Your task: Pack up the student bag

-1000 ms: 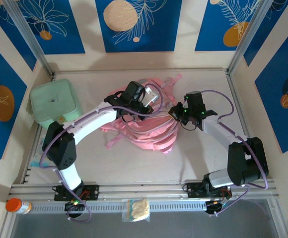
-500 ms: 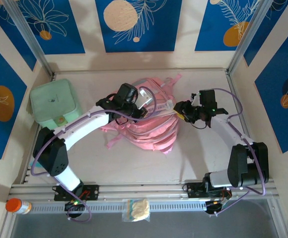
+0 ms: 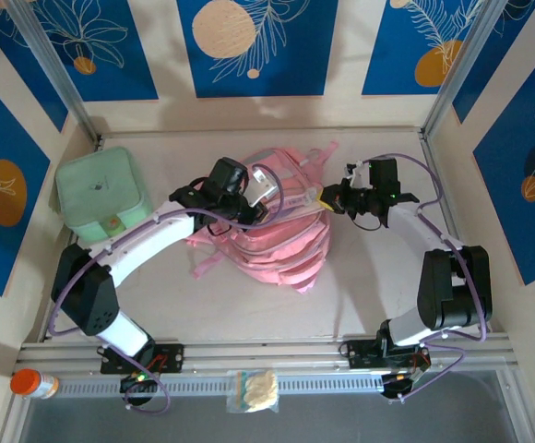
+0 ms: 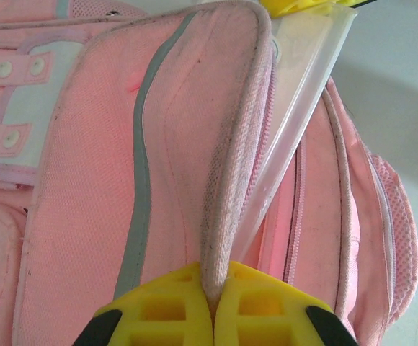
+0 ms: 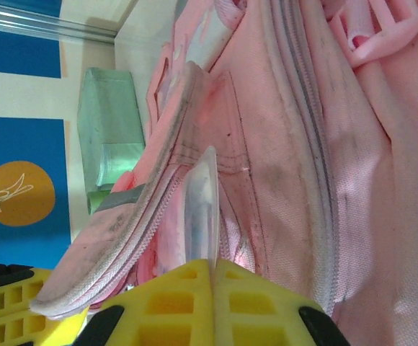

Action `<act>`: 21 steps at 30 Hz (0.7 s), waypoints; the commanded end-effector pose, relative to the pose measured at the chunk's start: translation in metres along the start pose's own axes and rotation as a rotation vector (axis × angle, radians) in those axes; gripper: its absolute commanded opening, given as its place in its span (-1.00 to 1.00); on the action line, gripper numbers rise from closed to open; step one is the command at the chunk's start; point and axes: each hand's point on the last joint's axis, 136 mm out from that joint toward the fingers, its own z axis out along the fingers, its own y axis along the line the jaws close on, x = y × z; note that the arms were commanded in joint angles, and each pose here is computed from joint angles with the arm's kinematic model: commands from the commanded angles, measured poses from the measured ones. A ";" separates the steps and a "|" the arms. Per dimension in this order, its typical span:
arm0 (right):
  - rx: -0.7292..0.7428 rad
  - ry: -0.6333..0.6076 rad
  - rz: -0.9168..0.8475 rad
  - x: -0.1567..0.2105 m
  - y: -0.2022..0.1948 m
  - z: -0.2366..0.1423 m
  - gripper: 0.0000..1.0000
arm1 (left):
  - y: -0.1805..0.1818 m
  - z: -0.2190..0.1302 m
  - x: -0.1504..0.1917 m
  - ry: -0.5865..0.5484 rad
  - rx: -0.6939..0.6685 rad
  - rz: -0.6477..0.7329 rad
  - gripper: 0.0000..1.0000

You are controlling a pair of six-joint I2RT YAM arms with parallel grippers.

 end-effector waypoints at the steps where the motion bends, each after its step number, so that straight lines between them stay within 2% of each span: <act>1: -0.024 0.047 -0.045 0.024 0.010 -0.004 -1.00 | 0.001 -0.025 -0.039 -0.140 -0.003 0.016 -1.00; 7: -0.039 0.113 -0.038 0.058 0.004 0.023 -1.00 | -0.021 -0.020 -0.074 -0.251 0.126 0.012 -1.00; 18: -0.136 0.150 -0.075 0.048 0.048 0.060 -1.00 | -0.047 -0.011 -0.074 -0.226 0.278 0.094 -1.00; 21: -0.203 0.188 -0.073 0.056 0.072 0.065 -1.00 | -0.037 -0.004 -0.074 -0.202 0.237 0.066 -1.00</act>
